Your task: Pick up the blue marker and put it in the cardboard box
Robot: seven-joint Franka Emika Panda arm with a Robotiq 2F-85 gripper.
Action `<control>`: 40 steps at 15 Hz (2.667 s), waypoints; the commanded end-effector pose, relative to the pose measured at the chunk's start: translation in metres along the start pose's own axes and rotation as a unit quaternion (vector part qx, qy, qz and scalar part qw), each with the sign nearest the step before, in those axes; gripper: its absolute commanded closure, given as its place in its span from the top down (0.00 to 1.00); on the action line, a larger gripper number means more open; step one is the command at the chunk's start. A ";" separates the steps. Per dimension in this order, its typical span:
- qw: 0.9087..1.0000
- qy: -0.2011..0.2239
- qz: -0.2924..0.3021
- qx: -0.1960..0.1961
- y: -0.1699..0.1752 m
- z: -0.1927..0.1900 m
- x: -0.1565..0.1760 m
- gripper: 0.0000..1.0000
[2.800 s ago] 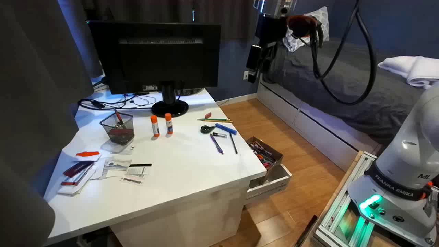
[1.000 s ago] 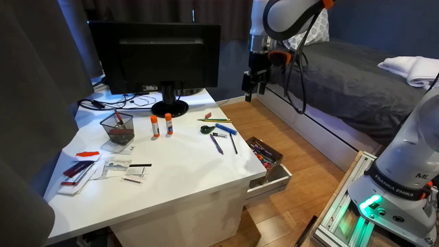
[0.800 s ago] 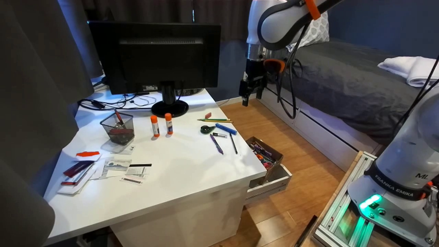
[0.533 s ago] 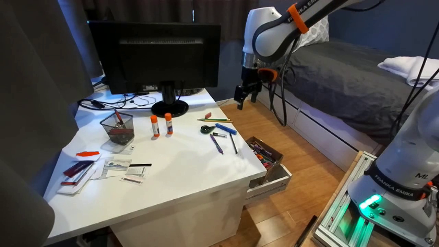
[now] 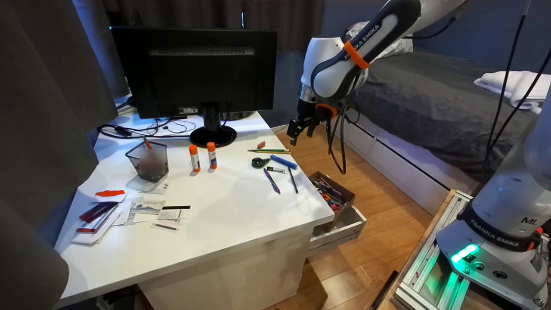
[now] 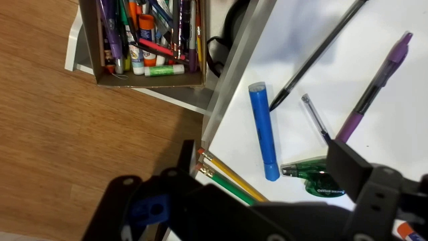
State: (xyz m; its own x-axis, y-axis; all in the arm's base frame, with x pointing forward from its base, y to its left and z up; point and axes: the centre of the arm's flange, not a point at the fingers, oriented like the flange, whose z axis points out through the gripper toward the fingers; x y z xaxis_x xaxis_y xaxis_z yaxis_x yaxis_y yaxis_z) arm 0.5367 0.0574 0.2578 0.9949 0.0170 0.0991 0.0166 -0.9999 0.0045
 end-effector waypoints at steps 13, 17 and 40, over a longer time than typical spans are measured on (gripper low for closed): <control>1.000 -0.008 -0.022 0.014 -0.028 0.074 0.016 1.00; 0.999 0.004 -0.023 0.022 -0.032 0.092 0.025 1.00; 0.999 0.024 -0.005 0.026 -0.011 0.060 0.032 0.05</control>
State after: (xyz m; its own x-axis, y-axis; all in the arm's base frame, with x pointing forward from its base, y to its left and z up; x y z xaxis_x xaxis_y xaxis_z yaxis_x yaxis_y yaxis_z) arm 0.5881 0.0827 0.1628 0.9893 0.0438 0.1389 0.0489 -0.9983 -0.0332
